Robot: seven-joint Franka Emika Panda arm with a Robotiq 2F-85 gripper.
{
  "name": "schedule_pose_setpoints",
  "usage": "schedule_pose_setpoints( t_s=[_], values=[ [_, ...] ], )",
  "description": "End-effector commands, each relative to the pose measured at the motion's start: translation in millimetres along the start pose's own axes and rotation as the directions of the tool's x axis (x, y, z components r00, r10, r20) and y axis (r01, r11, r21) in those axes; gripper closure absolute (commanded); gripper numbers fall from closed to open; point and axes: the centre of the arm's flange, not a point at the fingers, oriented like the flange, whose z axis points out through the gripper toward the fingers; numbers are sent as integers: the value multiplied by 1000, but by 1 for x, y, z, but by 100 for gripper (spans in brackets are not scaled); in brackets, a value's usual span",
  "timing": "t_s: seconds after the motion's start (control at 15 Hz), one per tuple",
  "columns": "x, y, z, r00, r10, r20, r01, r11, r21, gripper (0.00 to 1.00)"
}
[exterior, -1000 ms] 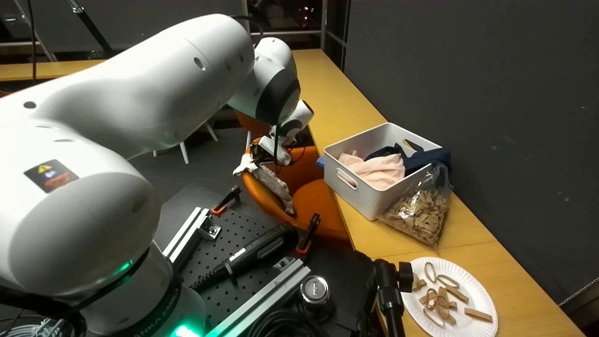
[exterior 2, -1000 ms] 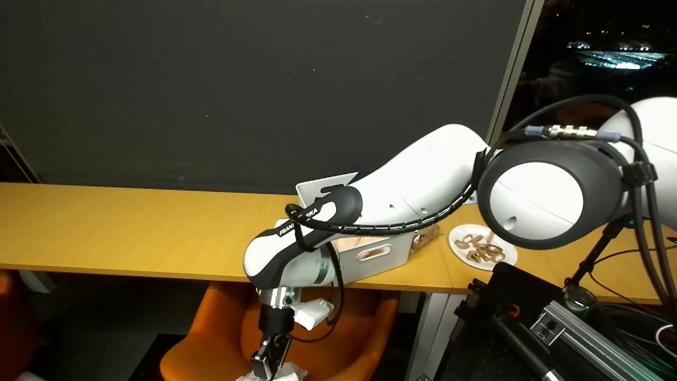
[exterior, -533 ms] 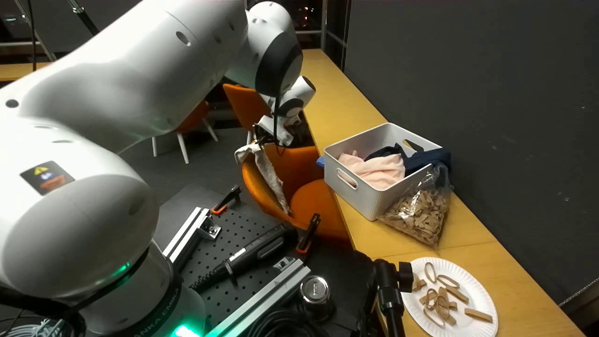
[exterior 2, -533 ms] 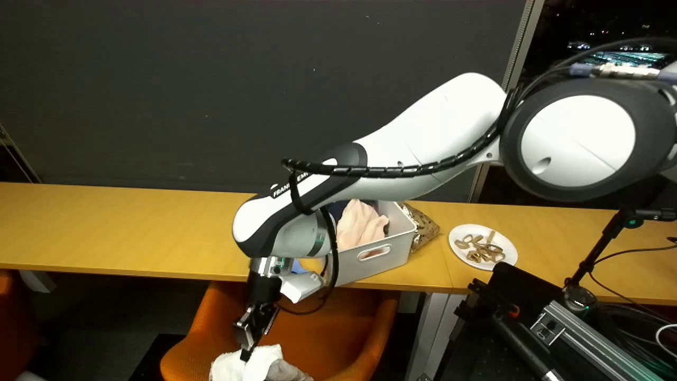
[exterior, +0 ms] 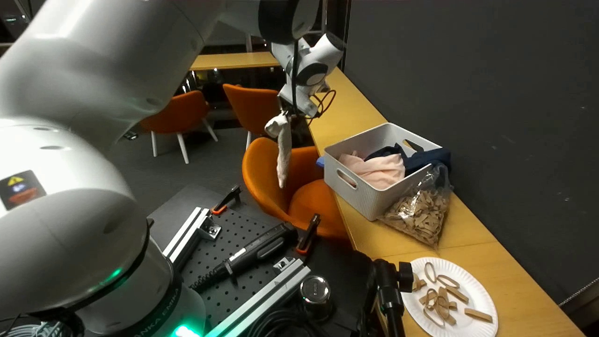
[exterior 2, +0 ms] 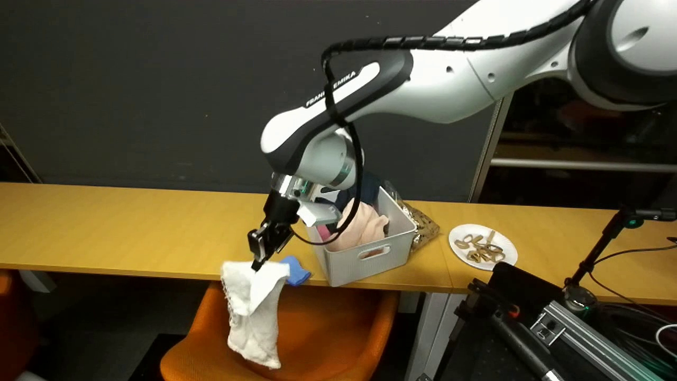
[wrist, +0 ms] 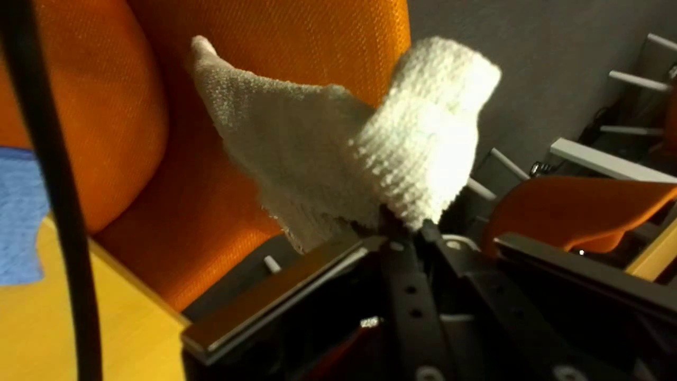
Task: Remove the white cloth from the orange chair and put it in the white basket
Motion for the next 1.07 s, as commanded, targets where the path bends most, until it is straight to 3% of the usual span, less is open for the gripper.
schedule_pose_setpoints(
  t_s=[0.0, 0.2, 0.47, 1.0],
  values=[
    [-6, 11, -82, 992, 55, -117, -60, 997, -45, 98],
    [4, 35, -135, 975, 97, -200, -115, 990, -80, 98],
    [8, 84, -201, 931, 185, -314, -225, 970, -94, 98],
    [-26, 187, -259, 834, 351, -425, -416, 907, -67, 98]
  ],
)
